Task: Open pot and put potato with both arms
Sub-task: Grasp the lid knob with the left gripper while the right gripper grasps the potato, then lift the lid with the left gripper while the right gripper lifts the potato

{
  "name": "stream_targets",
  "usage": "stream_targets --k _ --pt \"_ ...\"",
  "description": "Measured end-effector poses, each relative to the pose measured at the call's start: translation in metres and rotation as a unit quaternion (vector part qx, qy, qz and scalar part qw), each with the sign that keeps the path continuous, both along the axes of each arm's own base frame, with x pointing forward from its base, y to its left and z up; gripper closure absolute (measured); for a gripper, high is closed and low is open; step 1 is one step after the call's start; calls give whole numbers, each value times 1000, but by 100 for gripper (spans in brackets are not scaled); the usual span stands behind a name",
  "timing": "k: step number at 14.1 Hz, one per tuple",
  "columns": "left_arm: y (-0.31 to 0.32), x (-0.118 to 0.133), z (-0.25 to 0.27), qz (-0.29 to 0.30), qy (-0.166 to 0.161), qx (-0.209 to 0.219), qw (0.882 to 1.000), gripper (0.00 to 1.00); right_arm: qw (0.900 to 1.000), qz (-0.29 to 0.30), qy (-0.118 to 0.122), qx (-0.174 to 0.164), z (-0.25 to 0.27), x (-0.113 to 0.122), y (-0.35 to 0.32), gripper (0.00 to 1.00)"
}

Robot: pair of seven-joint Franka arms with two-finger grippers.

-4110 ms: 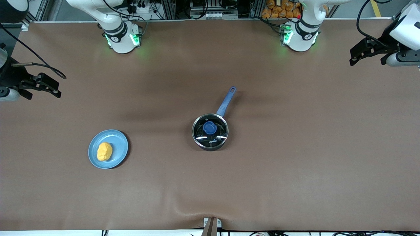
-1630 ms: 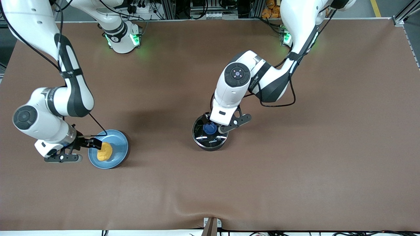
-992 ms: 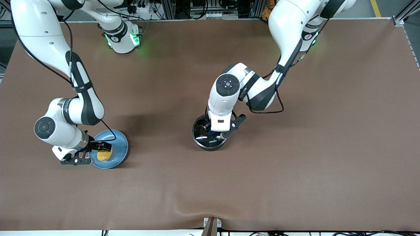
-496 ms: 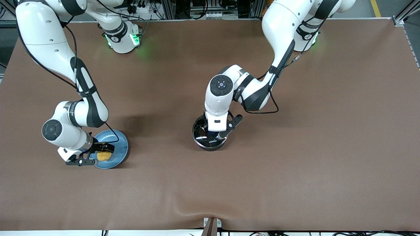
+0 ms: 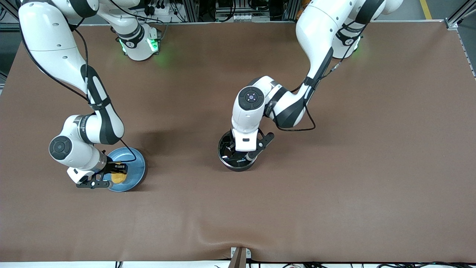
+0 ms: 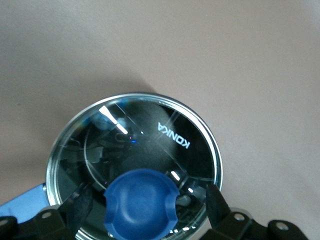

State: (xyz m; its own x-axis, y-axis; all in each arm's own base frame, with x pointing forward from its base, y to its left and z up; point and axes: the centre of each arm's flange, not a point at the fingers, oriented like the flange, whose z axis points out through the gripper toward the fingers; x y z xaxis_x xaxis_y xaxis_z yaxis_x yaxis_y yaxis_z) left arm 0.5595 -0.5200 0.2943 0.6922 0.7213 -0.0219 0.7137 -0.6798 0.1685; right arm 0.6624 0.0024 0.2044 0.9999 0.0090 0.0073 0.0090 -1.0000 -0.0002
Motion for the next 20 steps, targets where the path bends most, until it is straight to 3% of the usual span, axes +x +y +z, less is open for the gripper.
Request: stream_targets --k 2,5,10,14,16,18,19,20 --pt "-3 -2 -1 -3 -4 0 1000 0 1000 0 7 2 26 4 0 49" --pt "-6 -5 -2 -5 -4 1 1000 0 1000 -1 4 7 109 4 -2 49" --pt "-6 -5 -6 -5 -2 3 1000 0 1000 2 -21 16 227 -20 0 49" --pt "-5 -4 -9 -6 -2 5 1000 3 1000 9 -11 22 302 -50 5 49" --pt "-5 -4 -9 -10 -2 6 1000 16 1000 12 0 24 339 -66 5 49" --pt "-4 -4 -10 -11 -2 7 1000 22 1000 13 3 26 367 -79 4 49" --pt "-4 -4 -10 -12 -1 8 1000 34 1000 13 1 26 377 -84 4 49" --pt "-3 -4 -9 -16 -1 9 1000 40 1000 13 -1 26 381 -86 3 49"
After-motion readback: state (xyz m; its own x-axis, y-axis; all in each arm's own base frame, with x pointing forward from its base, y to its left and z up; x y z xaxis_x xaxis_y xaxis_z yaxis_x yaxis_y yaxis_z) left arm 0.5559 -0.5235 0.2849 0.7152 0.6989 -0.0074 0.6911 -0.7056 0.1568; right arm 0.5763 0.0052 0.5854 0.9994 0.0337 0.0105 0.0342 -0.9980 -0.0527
